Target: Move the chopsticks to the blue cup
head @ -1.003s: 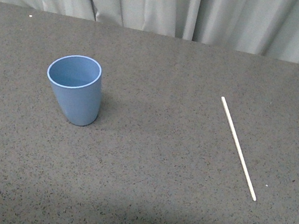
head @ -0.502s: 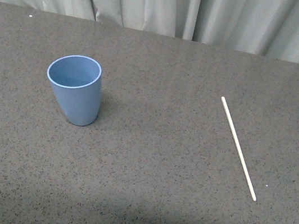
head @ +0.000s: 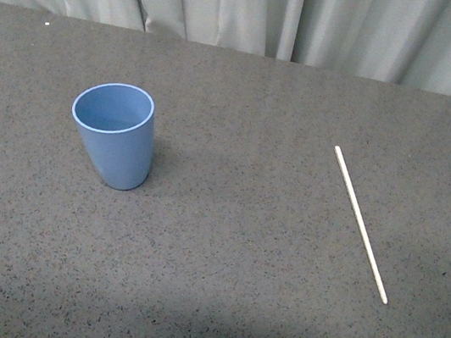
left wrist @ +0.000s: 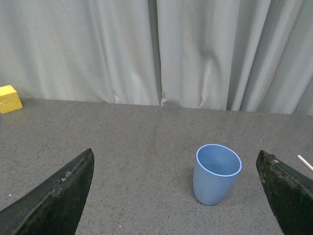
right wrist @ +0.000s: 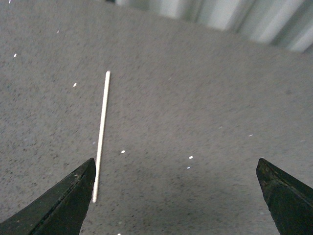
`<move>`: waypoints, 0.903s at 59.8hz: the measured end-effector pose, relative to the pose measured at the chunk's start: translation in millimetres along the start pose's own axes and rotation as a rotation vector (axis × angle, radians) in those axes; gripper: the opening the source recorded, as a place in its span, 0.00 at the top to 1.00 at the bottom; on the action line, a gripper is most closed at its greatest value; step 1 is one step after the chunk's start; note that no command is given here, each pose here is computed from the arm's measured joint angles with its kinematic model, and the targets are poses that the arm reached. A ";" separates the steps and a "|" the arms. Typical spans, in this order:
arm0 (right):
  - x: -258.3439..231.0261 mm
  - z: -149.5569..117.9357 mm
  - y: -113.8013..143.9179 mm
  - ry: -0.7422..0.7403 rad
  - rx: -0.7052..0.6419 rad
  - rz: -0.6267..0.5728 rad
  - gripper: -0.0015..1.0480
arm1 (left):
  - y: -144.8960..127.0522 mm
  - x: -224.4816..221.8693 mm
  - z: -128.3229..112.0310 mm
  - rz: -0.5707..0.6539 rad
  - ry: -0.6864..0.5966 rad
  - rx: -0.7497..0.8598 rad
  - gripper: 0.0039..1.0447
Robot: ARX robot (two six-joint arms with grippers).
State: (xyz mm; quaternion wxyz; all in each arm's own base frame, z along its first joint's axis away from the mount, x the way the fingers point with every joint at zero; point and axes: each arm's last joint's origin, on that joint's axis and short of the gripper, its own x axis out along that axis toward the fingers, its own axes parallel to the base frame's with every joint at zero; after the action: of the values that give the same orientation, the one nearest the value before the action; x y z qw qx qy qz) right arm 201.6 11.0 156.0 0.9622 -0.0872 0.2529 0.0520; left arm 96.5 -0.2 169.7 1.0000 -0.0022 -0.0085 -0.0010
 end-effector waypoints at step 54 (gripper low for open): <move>210.9 34.6 48.3 0.582 0.081 0.220 0.09 | 0.0 0.0 0.0 0.000 0.000 0.000 0.06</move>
State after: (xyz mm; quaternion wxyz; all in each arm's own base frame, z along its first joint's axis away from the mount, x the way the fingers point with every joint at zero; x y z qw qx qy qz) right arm 393.9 76.8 74.3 0.8407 -0.0321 0.5274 0.1187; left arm 96.5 -0.2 169.7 1.0000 -0.0022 -0.0085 -0.0010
